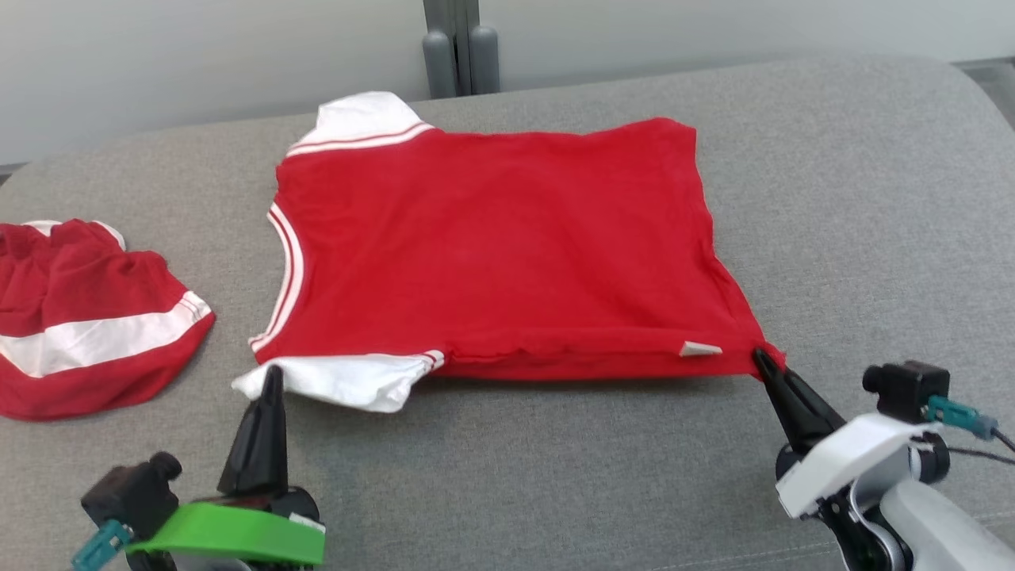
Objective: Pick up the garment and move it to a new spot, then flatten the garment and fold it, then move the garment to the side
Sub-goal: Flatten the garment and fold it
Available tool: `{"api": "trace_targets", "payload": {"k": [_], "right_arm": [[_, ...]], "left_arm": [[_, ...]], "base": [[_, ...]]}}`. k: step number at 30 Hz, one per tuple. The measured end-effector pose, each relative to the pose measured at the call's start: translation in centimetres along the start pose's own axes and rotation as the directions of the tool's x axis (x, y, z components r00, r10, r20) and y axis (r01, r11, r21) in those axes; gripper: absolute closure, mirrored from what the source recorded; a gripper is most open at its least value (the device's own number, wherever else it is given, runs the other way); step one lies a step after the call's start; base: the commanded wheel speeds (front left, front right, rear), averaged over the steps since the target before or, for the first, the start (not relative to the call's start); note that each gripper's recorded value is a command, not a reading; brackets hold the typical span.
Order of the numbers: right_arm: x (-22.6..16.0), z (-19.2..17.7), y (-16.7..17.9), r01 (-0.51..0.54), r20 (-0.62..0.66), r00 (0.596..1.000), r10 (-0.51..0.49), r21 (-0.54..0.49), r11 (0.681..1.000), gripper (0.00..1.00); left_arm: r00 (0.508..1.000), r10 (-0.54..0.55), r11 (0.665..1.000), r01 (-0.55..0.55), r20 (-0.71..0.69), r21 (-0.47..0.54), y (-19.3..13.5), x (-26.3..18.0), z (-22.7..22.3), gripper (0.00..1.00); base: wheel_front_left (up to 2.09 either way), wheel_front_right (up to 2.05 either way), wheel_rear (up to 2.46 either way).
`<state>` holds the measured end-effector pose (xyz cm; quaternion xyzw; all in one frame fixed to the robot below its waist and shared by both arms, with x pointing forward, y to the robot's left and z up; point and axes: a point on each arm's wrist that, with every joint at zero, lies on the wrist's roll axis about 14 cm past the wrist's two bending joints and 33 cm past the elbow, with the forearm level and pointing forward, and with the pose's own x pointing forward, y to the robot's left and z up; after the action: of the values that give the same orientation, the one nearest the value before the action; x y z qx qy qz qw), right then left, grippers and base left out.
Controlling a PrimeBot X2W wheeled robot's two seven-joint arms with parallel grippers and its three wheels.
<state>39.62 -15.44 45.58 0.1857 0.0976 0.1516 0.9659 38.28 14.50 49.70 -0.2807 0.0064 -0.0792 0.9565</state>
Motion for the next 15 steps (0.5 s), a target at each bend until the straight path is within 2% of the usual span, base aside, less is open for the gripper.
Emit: {"api": "trace_targets", "payload": {"k": [8,15], "right_arm": [[-5.0,-2.3,-0.9,0.064,-0.027,0.998,-0.064,0.006,0.998,1.00],[-6.7,-3.2,-0.8,0.082,-0.048,0.996,-0.082,-0.001,0.997,1.00]], "left_arm": [[0.996,0.066,0.998,-0.067,-0.052,-0.010,0.5,-5.1,-2.2,1.00],[0.993,0.077,0.997,-0.078,-0.084,-0.006,0.5,-7.0,-3.4,1.00]], "base": [[0.00,0.00,0.00],[0.00,0.00,0.00]]}}
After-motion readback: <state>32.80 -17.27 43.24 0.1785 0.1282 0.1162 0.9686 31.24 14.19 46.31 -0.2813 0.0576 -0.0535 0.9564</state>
